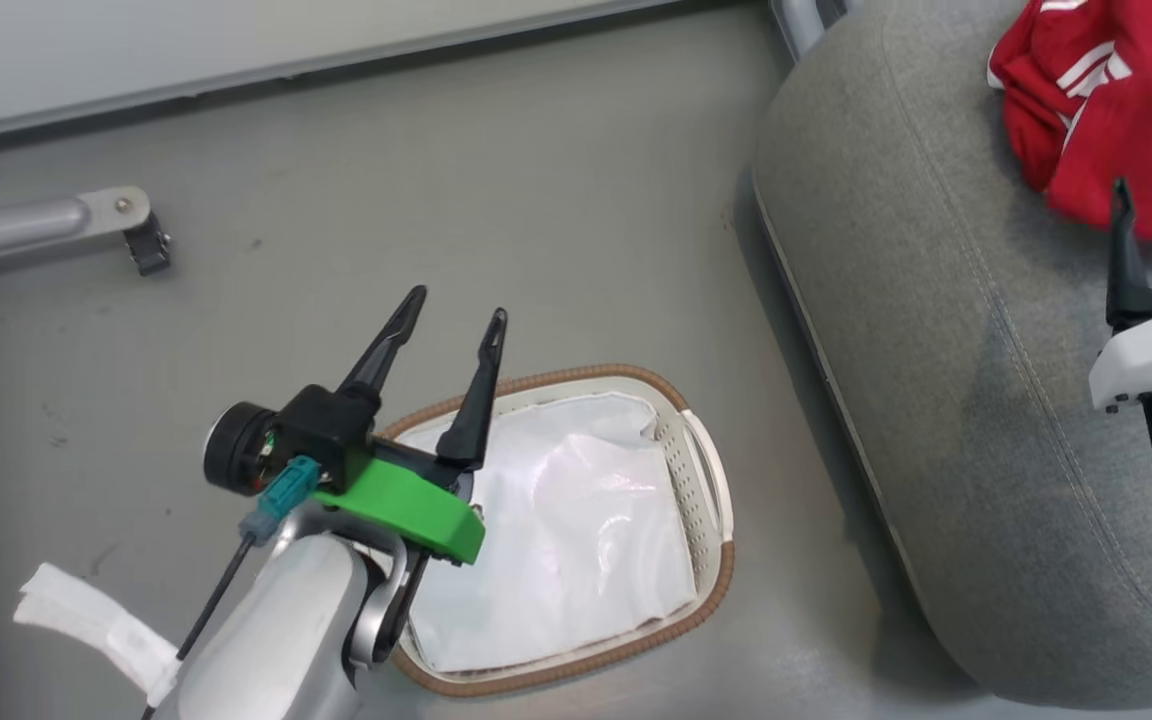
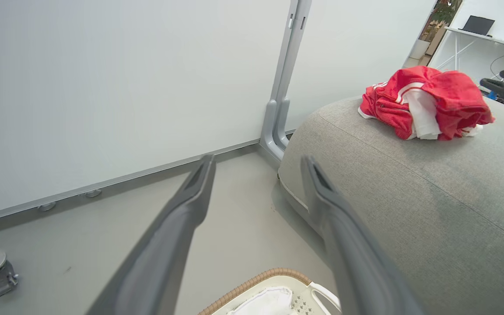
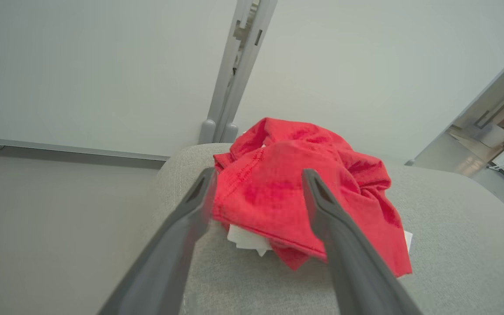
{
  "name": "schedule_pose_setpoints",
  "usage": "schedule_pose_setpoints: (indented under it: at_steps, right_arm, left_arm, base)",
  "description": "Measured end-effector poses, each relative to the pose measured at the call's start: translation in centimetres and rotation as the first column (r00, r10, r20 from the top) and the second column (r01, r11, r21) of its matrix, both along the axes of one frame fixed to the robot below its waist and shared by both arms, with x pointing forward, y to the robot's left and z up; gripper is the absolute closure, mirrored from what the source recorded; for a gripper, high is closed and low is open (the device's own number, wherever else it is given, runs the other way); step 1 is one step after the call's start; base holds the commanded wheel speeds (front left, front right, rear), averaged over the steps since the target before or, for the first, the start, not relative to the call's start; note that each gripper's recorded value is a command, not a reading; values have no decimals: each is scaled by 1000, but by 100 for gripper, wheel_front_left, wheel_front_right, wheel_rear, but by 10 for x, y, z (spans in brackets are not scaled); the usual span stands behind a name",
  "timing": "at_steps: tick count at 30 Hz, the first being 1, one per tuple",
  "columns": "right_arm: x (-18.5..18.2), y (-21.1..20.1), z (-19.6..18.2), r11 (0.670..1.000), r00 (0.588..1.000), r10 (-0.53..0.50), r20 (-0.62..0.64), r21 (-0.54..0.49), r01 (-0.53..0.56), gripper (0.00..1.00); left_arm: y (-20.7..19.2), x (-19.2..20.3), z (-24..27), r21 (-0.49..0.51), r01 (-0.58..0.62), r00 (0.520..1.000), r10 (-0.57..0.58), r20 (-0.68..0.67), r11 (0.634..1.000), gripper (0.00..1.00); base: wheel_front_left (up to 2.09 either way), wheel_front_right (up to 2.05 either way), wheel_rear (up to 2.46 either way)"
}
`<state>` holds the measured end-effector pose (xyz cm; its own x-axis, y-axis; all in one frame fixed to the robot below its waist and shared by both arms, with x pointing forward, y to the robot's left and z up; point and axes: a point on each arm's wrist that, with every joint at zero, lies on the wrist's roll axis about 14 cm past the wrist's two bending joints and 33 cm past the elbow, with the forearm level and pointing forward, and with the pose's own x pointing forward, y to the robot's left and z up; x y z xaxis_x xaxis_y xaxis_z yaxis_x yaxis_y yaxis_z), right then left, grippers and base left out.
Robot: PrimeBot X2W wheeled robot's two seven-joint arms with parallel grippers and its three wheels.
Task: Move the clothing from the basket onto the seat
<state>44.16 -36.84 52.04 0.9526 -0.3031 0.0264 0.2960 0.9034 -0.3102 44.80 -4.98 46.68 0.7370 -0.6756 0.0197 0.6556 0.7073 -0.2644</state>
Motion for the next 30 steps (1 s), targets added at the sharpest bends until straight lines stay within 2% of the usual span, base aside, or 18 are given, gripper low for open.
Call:
schedule_pose_setpoints:
  at_steps: [7, 13, 21, 27, 30]
  right_arm:
    - [5, 30, 18, 997, 995, 70, 70, 29, -72, 0]
    - [20, 80, 48, 979, 967, 178, 185, 69, -193, 0]
    - [25, 155, 74, 922, 899, 327, 290, 111, -371, 0]
    - [12, 187, 66, 880, 875, 376, 305, 177, -440, 0]
    - [0, 199, 52, 845, 870, 384, 308, 263, -466, 0]
  left_arm:
    - [42, 0, 12, -7, -144, 990, 144, 4, 990, 0]
    - [85, -1, 23, -15, -288, 957, 289, 16, 957, 0]
    - [144, -15, 31, -12, -454, 890, 454, 34, 891, 0]
    - [177, -38, 23, -7, -547, 837, 547, 1, 837, 0]
    - [191, -50, 21, -13, -588, 809, 588, -16, 809, 0]
  base:
    - [0, 0, 0]
    - [0, 0, 0]
    - [0, 0, 0]
    - [0, 0, 0]
    - [0, 0, 0]
